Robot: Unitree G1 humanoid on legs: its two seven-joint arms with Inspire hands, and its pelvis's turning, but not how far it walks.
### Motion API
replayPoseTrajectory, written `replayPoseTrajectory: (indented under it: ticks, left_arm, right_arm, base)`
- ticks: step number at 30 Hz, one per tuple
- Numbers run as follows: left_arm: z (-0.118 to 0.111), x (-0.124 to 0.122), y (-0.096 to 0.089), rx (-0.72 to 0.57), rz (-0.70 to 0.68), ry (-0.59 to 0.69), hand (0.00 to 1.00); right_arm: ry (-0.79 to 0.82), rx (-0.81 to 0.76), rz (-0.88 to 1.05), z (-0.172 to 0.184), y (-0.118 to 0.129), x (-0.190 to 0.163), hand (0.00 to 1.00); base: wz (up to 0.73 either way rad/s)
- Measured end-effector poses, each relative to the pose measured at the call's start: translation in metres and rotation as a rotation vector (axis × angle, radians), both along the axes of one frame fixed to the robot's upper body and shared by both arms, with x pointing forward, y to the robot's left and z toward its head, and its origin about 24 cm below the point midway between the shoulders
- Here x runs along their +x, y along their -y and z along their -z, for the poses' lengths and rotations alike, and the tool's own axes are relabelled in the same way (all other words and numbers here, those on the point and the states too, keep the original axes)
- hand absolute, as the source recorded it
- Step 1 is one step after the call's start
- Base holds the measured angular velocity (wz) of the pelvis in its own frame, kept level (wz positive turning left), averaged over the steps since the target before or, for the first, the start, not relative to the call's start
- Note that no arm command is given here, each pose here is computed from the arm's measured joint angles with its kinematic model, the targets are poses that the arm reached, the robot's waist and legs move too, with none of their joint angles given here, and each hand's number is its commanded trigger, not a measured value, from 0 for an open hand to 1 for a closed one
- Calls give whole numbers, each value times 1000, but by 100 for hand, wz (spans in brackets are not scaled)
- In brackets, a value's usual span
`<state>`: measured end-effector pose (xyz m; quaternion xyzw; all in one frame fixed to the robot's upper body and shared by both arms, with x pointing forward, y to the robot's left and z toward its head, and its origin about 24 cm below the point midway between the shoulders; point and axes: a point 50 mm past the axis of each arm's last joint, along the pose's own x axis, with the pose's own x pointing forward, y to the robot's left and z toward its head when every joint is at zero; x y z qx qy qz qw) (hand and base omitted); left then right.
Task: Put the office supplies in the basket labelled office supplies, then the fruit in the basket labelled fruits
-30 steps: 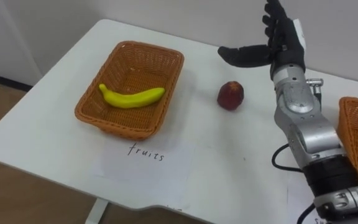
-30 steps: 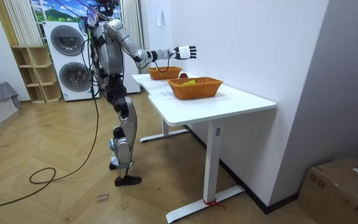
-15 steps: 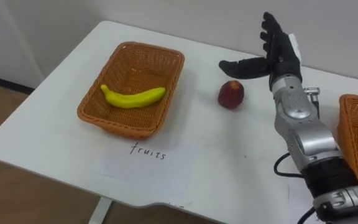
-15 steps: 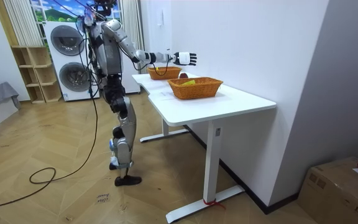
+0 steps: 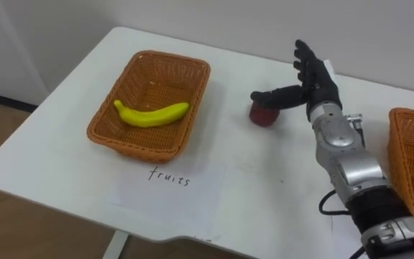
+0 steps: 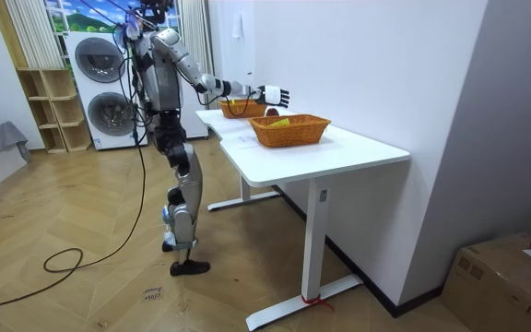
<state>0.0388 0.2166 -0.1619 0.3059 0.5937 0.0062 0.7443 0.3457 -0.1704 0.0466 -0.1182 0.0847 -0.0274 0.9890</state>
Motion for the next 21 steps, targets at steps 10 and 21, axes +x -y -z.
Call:
replayPoseTrajectory:
  ticks: [10,21]
  left_arm:
    - [2,-8,-1,0,-4,-32,0]
    - [3,-2,-4,-26,-58,-29,0]
  right_arm:
    - [1,0,7,0,0,0,0]
    - [-29,-52,-62,10,-14,-4,0]
  base:
    - [1]
    - [0]
